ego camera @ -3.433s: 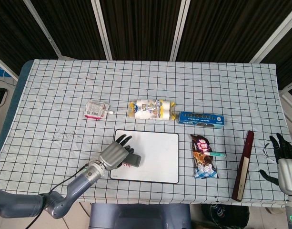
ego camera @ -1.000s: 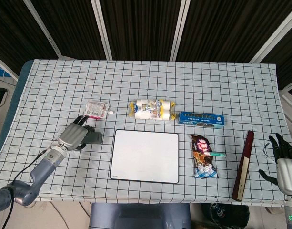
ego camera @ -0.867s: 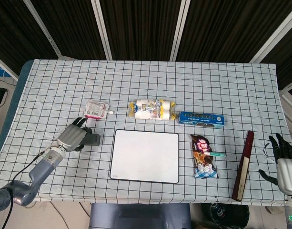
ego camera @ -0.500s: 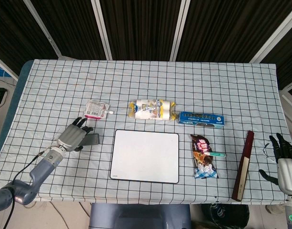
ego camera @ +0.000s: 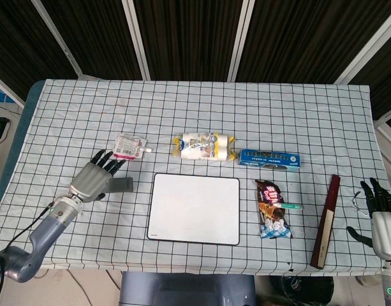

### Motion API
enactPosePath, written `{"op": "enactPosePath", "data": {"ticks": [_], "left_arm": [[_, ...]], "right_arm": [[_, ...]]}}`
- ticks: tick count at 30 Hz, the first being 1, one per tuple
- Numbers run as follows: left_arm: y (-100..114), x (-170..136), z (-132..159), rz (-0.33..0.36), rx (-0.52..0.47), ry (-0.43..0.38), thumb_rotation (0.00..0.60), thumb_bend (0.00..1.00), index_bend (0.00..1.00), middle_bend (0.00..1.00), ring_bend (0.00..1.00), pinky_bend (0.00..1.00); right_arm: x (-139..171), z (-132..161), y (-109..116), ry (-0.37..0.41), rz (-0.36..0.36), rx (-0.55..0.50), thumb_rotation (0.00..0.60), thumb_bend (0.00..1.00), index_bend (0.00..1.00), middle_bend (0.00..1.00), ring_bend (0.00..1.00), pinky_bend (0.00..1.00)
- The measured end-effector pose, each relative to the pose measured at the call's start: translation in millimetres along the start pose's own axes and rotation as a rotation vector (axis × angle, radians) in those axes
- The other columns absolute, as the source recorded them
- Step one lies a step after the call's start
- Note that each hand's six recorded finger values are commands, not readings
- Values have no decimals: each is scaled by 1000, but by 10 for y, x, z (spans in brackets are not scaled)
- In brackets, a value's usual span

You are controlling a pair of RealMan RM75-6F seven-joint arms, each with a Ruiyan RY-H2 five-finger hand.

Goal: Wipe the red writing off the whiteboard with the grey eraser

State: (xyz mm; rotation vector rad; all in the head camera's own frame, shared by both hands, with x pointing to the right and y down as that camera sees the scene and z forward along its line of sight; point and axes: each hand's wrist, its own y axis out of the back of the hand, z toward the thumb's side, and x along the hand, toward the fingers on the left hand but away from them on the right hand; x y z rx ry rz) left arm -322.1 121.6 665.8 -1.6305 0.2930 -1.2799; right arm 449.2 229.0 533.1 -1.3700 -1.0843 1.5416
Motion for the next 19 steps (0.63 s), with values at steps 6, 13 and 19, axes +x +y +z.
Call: {"op": "enactPosePath", "data": {"ticks": [6,13,19], "left_arm": [[274,-344,-60,40,-39,46,600,103,0,59,0,58],[427,-1000,-275,83,-96,172,600,100,0,16,0,64],[415,-1477,-357,137,-142,215,600,100,0,3,0,64]], "right_arm": [[-2,3,3,1,-3,1,600,70,4,15,135,187],[0,4,6,2,-4,-1,600,70,4,15,135,187],[1,6,16,3,-8,-1,600,71,4,15,135,187]]}}
